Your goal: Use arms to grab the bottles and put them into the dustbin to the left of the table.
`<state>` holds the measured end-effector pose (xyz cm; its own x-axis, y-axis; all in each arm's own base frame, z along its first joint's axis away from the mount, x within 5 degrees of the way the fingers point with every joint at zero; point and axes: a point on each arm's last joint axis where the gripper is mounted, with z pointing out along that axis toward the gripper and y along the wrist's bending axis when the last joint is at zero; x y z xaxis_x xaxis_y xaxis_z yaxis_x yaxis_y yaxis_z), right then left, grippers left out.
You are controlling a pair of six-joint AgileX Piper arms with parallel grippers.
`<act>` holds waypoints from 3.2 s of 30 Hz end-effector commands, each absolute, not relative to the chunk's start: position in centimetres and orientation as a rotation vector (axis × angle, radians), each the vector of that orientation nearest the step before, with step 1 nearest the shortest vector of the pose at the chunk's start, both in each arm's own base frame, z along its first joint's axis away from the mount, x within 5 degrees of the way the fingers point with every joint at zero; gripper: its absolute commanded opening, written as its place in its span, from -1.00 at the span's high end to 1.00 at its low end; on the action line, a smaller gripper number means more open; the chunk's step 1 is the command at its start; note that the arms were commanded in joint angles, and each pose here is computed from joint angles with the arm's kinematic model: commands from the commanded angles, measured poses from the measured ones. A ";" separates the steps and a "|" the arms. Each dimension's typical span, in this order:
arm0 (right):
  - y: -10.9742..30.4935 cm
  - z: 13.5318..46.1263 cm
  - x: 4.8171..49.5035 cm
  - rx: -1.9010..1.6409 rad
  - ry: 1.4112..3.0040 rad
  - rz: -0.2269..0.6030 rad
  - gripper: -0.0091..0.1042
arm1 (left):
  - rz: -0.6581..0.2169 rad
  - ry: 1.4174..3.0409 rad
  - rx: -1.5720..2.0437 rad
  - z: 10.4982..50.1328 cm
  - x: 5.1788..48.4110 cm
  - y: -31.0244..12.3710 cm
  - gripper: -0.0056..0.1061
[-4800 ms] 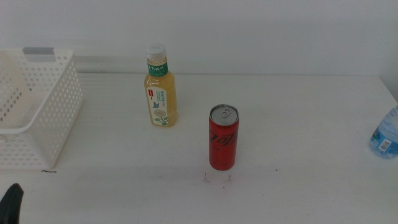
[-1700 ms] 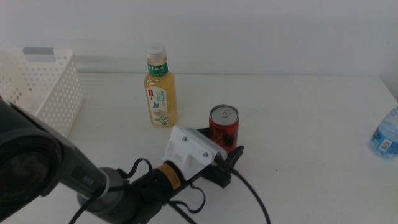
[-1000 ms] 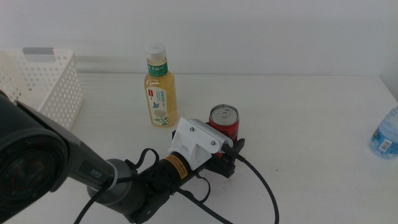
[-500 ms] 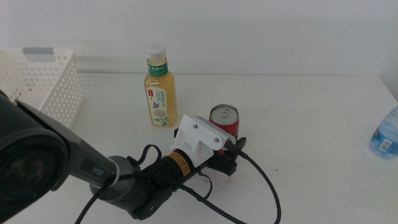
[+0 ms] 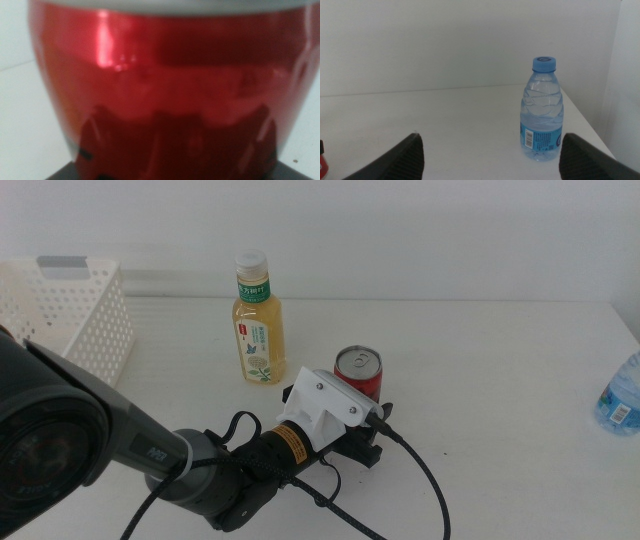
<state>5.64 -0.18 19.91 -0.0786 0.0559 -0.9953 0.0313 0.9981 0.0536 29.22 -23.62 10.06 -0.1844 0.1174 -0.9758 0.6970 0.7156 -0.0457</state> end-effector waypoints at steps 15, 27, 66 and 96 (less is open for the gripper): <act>-0.2 19.9 5.6 0.063 1.639 0.006 -0.72 | -0.596 1.590 0.722 17.4 28.5 -23.7 0.93; -0.2 19.9 5.6 0.063 1.639 0.006 -0.72 | -0.479 1.705 0.698 24.4 26.7 -21.0 0.93; -0.2 19.9 5.6 0.063 1.639 0.006 -0.72 | -0.165 2.771 0.080 29.3 38.8 10.7 0.93; -0.2 19.9 5.6 0.063 1.639 0.006 -0.72 | -0.094 2.786 0.147 23.5 41.9 11.6 -0.78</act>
<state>5.64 -0.18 19.91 -0.0786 0.0559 -0.9953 0.0313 0.9981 0.0536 41.98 11.88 22.22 -0.9447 0.0959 -0.3137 0.1147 0.9925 -0.0420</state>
